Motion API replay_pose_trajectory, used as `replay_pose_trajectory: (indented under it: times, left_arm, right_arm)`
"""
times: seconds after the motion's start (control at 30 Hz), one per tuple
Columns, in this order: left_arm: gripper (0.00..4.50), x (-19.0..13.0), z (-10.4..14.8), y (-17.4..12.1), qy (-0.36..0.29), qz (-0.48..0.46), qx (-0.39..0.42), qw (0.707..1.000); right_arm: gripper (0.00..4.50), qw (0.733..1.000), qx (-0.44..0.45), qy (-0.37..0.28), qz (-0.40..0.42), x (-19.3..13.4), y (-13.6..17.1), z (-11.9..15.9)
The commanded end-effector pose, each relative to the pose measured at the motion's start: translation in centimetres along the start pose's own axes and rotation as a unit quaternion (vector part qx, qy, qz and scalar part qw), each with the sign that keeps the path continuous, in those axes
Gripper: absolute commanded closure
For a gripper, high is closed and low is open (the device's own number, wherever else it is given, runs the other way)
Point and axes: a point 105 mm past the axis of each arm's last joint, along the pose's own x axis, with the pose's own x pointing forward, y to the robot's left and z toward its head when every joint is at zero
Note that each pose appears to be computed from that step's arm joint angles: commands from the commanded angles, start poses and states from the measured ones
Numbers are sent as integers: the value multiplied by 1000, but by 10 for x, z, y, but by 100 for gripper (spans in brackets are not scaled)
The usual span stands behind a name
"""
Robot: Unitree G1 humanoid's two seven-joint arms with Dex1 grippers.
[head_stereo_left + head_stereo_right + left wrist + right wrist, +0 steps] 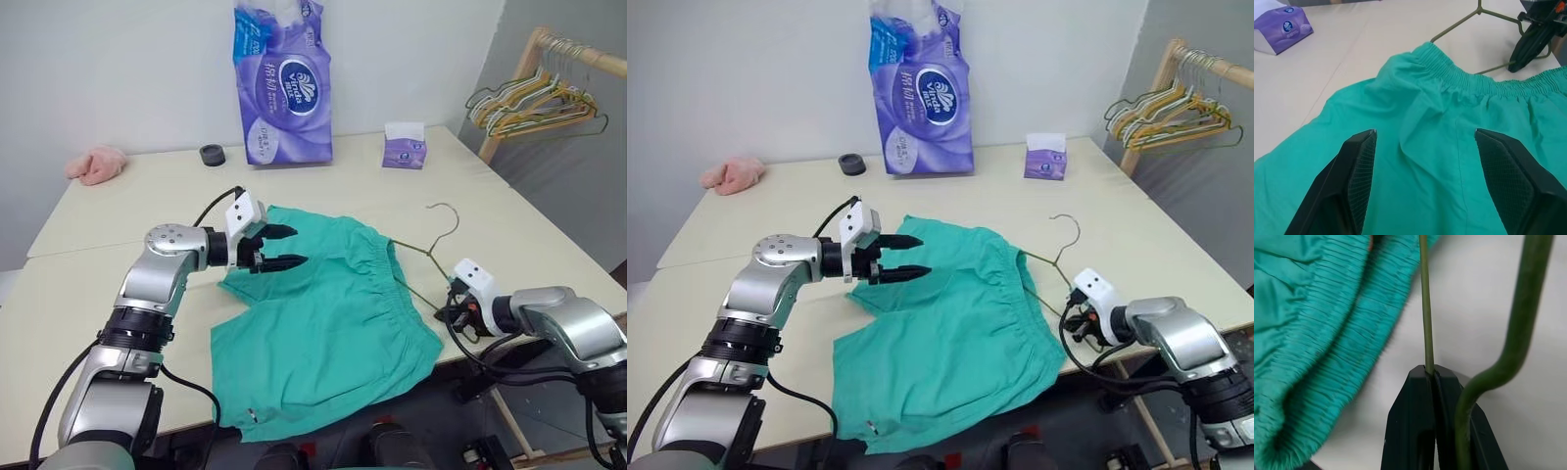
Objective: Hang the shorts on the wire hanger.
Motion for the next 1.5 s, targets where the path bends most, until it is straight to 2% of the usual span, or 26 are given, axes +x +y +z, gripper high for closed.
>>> replay_pose_trajectory:
  times: [0.03, 0.27, 0.43, 0.57, 0.7, 0.97, 1.3, 1.47, 1.5]
  left_arm:
    - [112, -3, 22, 6, -29, 14, 29, 999]
    - [112, -4, 28, 10, -46, 32, 10, 998]
    - [3, -8, 43, 25, -75, 68, 17, 995]
    - [3, -14, 57, 31, -87, 59, 22, 994]
    - [3, -18, 62, 28, -67, 15, 43, 997]
    - [3, -17, 54, 14, 28, -101, 139, 985]
    - [3, 2, 26, -14, 81, -208, 161, 961]
    - [3, 6, 16, -20, 92, -223, 151, 959]
    - [21, 7, 15, -20, 91, -221, 149, 959]
  right_arm:
    - [450, 1000, -19, -14, 9, -3, 0, 17]
    - [450, 998, -50, -42, -10, -3, -2, 37]
    - [450, 993, -84, -78, -24, -12, 4, 56]
    - [450, 981, -158, -104, -35, -18, 21, 76]
    - [450, 970, -214, -110, -34, -17, 34, 83]
    - [450, 941, -320, -109, -23, -20, 58, 90]
    - [450, 914, -389, -110, -27, -22, 69, 98]
    - [450, 909, -400, -112, -29, -24, 71, 100]
    - [450, 909, -401, -113, -29, -25, 72, 100]
